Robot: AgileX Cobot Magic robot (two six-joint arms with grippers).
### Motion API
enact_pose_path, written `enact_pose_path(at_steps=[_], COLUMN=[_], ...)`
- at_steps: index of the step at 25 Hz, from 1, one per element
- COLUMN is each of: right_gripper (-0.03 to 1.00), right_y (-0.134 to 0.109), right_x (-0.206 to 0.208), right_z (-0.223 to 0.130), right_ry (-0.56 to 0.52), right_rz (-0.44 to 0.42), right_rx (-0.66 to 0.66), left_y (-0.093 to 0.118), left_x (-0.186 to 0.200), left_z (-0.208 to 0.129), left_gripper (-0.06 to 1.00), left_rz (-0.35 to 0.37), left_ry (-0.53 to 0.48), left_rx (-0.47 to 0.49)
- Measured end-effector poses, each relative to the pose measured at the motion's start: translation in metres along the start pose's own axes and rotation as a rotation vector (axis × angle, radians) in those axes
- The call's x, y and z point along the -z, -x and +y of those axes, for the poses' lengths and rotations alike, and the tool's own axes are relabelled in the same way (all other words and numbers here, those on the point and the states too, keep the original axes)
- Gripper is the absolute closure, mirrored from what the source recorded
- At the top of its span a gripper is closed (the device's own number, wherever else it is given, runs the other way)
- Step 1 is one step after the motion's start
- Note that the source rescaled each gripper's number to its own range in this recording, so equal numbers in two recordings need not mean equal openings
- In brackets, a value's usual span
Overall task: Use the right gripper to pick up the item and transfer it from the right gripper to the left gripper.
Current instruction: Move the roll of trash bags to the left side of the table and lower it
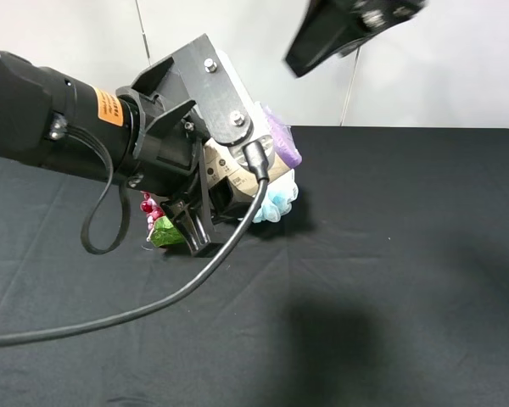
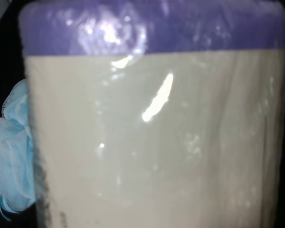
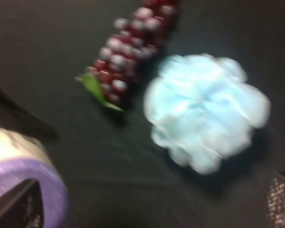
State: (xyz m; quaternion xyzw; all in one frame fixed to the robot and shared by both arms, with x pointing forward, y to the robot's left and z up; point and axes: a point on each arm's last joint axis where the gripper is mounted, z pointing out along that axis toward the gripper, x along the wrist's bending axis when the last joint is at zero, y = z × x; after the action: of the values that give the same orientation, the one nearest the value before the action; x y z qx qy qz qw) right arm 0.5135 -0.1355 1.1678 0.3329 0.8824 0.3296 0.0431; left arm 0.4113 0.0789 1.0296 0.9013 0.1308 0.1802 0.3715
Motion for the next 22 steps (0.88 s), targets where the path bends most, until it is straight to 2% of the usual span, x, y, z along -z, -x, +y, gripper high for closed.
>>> enact_pose_path(at_steps=[5, 11, 15, 22], right_gripper=[-0.03, -0.03, -0.03, -0.03], right_y=[-0.001, -0.016, -0.032, -0.060], right_x=[0.037, 0.084, 0.102, 0.111], right_z=[-0.013, -0.049, -0.082, -0.158], right_ry=[-0.016, 0.022, 0.046, 0.071], right_rz=[-0.173, -0.356, -0.387, -0.389], right_rx=[-0.054, -0.119, -0.166, -0.224], left_y=[0.000, 0.000, 0.000, 0.000], left_x=[0.000, 0.000, 0.000, 0.000], left_z=[0.000, 0.000, 0.000, 0.000], left_gripper=[0.94, 0.94, 0.94, 0.94], left_rz=[0.000, 0.001, 0.001, 0.001], left_ry=[0.000, 0.002, 0.002, 0.002], left_rx=[0.000, 0.000, 0.000, 0.000])
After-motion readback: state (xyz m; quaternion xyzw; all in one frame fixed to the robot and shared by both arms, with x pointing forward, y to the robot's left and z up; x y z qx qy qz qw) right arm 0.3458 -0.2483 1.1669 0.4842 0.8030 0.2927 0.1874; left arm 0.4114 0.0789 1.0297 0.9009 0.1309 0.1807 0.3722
